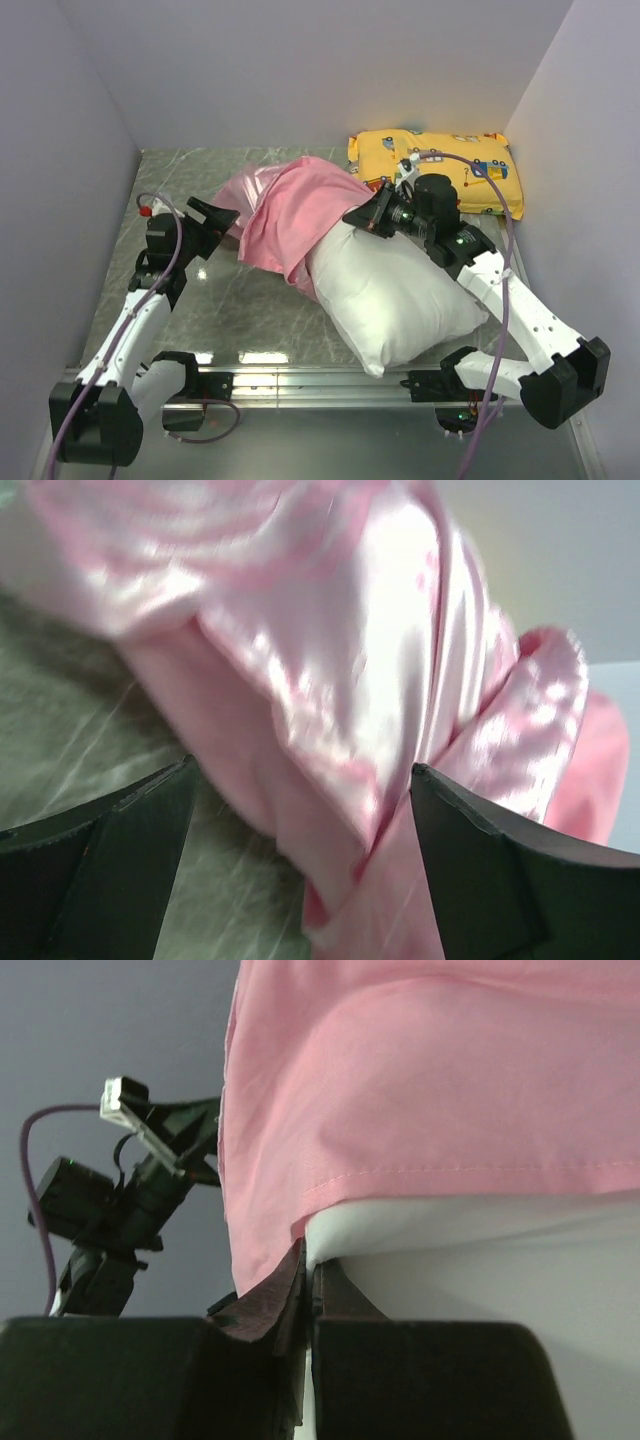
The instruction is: Remove the pillowcase from the pillow
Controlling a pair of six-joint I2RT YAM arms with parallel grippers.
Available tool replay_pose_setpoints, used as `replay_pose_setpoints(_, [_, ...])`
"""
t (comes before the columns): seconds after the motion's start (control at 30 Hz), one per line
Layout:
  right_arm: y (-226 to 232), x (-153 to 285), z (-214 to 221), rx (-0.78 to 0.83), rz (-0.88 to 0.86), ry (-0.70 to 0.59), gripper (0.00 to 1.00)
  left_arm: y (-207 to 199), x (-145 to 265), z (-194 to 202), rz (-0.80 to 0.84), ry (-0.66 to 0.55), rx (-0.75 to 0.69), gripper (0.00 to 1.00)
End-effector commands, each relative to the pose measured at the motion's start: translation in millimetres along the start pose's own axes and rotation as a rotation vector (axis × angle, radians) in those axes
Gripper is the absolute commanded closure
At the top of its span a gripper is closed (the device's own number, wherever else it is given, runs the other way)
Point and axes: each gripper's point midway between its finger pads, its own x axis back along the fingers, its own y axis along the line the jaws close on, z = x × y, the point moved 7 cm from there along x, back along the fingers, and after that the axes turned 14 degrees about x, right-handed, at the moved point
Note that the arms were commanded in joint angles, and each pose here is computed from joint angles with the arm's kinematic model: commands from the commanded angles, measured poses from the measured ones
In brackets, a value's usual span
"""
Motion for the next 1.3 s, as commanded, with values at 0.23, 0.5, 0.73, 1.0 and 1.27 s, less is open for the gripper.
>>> replay_pose_setpoints(0.23, [51.5, 47.8, -32.8, 0.142, -0.233, -0.195, 1.00, -28.1, -32.0, -1.2, 0.160, 0.023, 0.106, 0.13])
replay_pose_setpoints(0.5, [51.0, 49.1, -31.4, 0.154, -0.234, -0.187, 1.00, -14.4, -37.6, 19.0, 0.111, 0.061, 0.181, 0.24])
replay_pose_setpoints(0.73, [47.5, 46.3, -28.7, 0.160, -0.220, -0.174, 1.00, -8.7, -31.0, 26.6, 0.069, 0.034, 0.206, 0.29])
replay_pose_setpoints(1.0, [47.5, 50.6, -30.1, 0.186, -0.202, -0.174, 1.00, -7.3, -45.0, 16.4, -0.008, -0.015, 0.185, 1.00])
replay_pose_setpoints(1.27, [19.8, 69.8, -40.7, 0.181, -0.144, -0.187, 1.00, 34.8, -4.5, -104.8, -0.183, -0.403, 0.280, 1.00])
